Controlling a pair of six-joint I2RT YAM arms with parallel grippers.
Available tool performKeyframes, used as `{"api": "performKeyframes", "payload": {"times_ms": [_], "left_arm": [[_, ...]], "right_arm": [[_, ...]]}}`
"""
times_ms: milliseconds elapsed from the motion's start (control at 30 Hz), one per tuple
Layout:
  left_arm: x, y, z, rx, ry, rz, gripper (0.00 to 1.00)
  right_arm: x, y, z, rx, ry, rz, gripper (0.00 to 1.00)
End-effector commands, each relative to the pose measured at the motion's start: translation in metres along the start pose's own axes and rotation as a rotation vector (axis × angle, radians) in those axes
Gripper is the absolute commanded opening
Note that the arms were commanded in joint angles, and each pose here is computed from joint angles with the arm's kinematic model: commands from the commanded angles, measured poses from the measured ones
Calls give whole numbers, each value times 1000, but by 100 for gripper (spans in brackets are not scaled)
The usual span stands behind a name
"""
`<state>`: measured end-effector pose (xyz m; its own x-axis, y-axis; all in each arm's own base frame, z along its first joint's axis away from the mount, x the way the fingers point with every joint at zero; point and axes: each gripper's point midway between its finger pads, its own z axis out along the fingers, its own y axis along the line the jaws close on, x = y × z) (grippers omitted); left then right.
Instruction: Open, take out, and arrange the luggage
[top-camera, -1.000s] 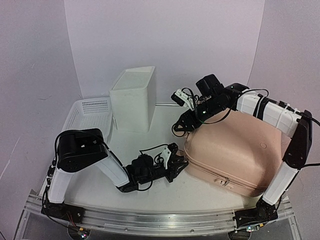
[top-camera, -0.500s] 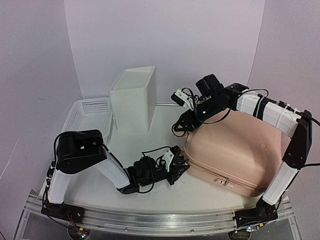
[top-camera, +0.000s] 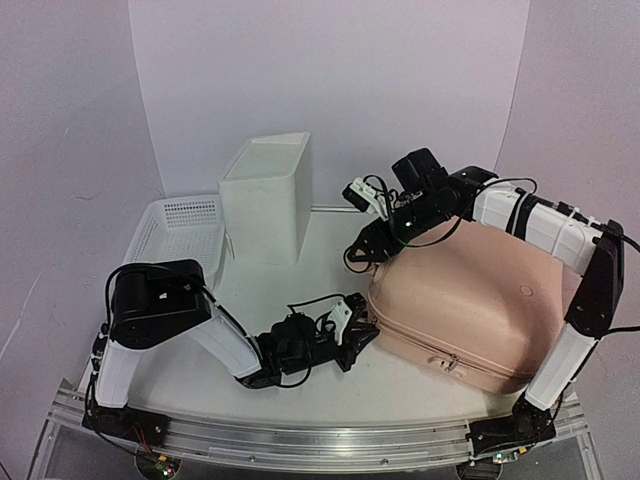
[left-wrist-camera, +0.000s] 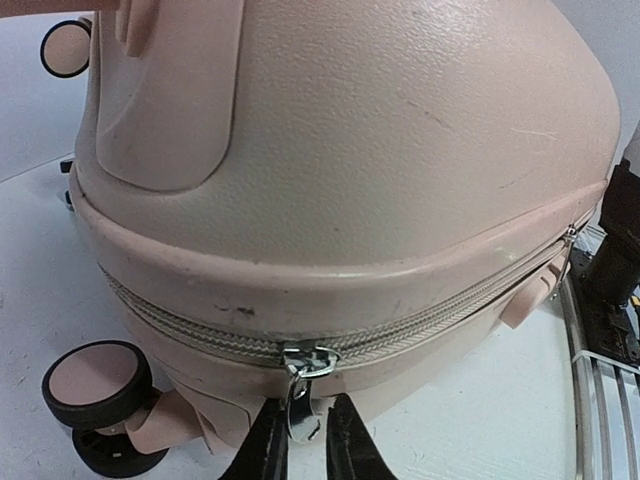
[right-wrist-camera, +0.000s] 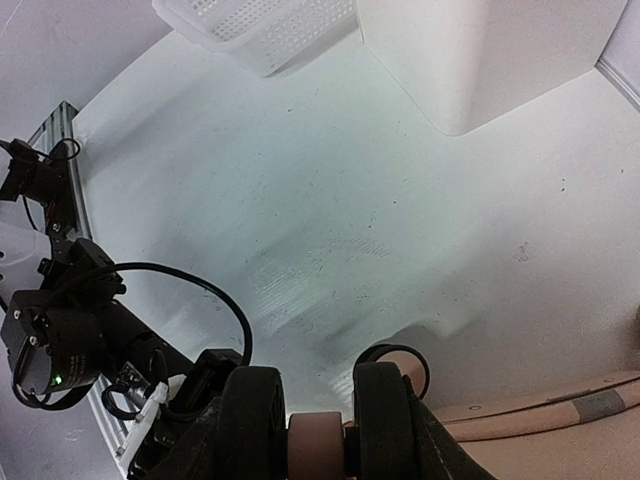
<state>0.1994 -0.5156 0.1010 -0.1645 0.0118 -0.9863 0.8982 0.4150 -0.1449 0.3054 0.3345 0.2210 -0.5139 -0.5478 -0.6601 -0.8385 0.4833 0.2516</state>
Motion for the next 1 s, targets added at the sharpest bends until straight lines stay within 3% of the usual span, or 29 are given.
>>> {"api": "performKeyframes", "payload": {"times_ms": [0, 200, 367, 500, 633, 733, 967], "left_arm": [[-69, -4, 7, -32, -150, -17, 12], [-73, 7, 2, -92, -151, -18, 0], [-71, 19, -7, -165, -130, 42, 0], [-61, 48, -20, -268, -83, 101, 0], [-40, 88, -31, -325, -12, 84, 0], [-32, 107, -34, -335, 27, 66, 0], [-32, 107, -14, -237, 103, 40, 0]], "right_arm": [[-83, 16, -46, -4, -293, -68, 0], [-77, 18, -43, 5, -279, -70, 0], [-69, 30, -44, -41, -269, -101, 0], [-43, 58, -50, -171, -240, -224, 0], [-10, 101, -61, -414, -209, -323, 0], [12, 112, -66, -471, -172, -376, 0], [69, 133, -78, -600, -66, -499, 0]]}}
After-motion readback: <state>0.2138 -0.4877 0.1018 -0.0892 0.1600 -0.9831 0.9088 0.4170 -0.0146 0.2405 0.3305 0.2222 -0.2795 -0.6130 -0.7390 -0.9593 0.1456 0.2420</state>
